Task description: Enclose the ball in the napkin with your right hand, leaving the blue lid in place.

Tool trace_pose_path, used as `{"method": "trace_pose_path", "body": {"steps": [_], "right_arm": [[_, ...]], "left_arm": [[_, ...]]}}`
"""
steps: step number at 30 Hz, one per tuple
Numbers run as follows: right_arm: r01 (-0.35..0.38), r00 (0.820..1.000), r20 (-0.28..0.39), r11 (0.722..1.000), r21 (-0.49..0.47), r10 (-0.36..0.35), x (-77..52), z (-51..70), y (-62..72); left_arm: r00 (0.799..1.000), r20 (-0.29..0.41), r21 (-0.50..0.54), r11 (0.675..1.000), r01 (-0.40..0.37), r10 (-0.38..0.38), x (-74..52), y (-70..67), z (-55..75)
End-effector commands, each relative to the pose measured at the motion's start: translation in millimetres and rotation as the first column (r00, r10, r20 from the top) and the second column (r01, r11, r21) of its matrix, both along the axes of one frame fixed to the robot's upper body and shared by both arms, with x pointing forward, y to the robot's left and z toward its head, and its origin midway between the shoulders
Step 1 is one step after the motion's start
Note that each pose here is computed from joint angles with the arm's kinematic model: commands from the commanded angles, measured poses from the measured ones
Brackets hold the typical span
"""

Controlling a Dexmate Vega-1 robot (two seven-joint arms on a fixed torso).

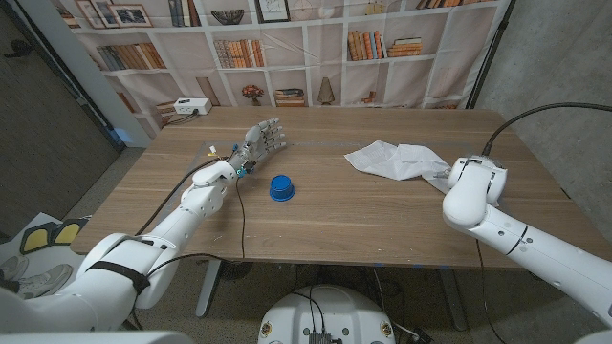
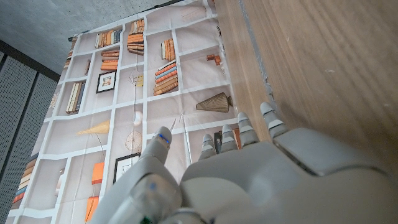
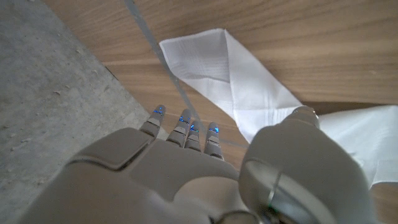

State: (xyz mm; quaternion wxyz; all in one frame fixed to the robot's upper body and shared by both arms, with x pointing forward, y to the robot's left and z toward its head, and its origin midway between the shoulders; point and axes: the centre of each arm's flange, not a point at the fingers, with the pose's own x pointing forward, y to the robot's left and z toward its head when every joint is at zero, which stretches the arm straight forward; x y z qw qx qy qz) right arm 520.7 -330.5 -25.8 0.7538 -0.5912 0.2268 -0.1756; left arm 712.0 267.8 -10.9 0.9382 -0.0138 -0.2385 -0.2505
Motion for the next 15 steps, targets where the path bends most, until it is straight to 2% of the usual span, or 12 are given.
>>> {"method": "trace_pose_path", "body": {"steps": [1, 6, 9, 11, 13, 15], "right_arm": [[0.017, 0.987, -0.162, 1.000, -0.013, -0.019, 8.5, -24.1, 4.1], [0.087, 0.986, -0.143, 0.996, -0.021, -0.089, 18.2, -33.5, -2.2], [0.148, 0.982, -0.108, 0.987, -0.054, -0.153, 20.7, -38.3, -4.4], [0.172, 0.983, -0.056, 0.982, -0.073, -0.176, 21.2, -41.3, -5.9], [0.197, 0.980, 0.027, 0.974, -0.112, -0.195, 22.6, -46.2, -6.9], [0.203, 0.979, 0.062, 0.971, -0.124, -0.196, 24.4, -49.7, -7.2]], "left_arm": [[1.000, 0.005, -0.005, 1.000, 0.005, -0.005, 0.1, 0.5, 0.8], [1.000, 0.004, -0.004, 1.000, 0.001, -0.001, -1.8, 2.2, -0.1], [1.000, 0.005, -0.005, 1.000, -0.003, 0.003, -3.6, 3.3, -1.1], [1.000, 0.007, -0.007, 1.000, -0.007, 0.007, -5.0, 4.1, -1.7], [1.000, 0.008, -0.008, 1.000, -0.009, 0.009, -6.5, 4.5, -2.6], [1.000, 0.008, -0.008, 1.000, -0.009, 0.009, -7.2, 4.3, -3.1]]}}
